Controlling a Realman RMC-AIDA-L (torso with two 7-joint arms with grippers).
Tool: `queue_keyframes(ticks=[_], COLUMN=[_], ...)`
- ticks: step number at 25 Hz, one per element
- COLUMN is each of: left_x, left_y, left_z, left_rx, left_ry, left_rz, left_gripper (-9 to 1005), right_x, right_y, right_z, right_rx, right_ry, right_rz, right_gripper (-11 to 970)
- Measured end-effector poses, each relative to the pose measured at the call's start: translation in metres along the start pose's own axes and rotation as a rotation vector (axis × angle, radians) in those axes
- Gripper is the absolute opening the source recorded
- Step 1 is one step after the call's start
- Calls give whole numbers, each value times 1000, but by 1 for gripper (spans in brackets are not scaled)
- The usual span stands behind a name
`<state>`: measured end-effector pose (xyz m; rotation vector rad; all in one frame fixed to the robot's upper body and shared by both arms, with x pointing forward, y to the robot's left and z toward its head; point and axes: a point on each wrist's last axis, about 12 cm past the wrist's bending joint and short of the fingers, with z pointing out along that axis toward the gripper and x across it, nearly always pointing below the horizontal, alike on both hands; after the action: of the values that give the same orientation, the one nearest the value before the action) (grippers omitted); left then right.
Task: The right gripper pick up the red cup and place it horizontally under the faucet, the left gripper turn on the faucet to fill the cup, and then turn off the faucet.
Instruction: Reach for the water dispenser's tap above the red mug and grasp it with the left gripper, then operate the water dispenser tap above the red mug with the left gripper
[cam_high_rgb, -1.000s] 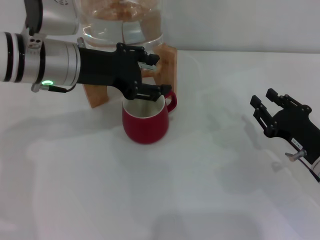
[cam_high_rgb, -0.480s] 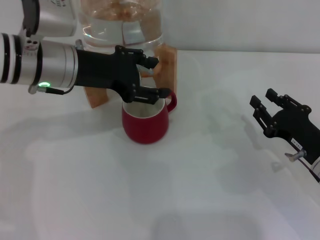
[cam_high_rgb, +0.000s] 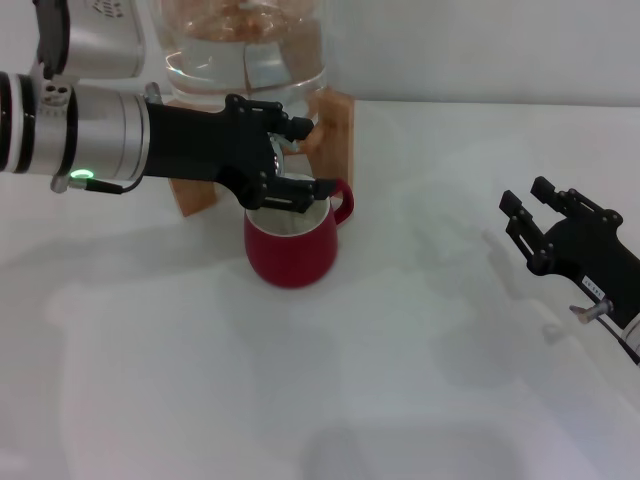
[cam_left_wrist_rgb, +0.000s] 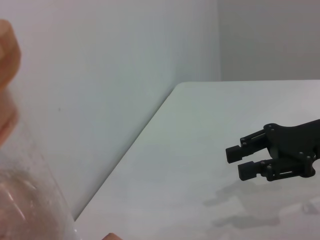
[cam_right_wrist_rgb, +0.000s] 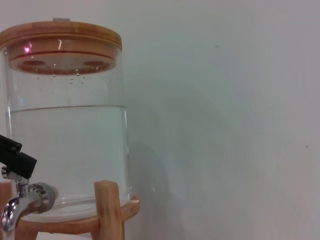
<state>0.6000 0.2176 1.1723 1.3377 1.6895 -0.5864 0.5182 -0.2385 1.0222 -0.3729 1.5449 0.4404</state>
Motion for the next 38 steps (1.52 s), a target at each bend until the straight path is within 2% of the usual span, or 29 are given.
queue_keyframes(ticks=[10, 21, 28, 38], left_x=[-3, -26, -13, 10], left_y=[1, 5, -8, -23], left_z=[-2, -12, -31, -43], left_rx=[-5, -60, -104, -125], left_ry=[-6, -89, -125, -132], left_rz=[10, 59, 19, -35], left_gripper=[756, 757, 756, 756], right_x=[0, -1, -1, -1], right_y=[0, 1, 0, 0], right_z=[0, -1, 0, -1], right_rx=[-3, -5, -2, -4], right_ry=[1, -9, -11, -7], right_rz=[0, 1, 2, 1], right_gripper=[418, 418, 418, 418])
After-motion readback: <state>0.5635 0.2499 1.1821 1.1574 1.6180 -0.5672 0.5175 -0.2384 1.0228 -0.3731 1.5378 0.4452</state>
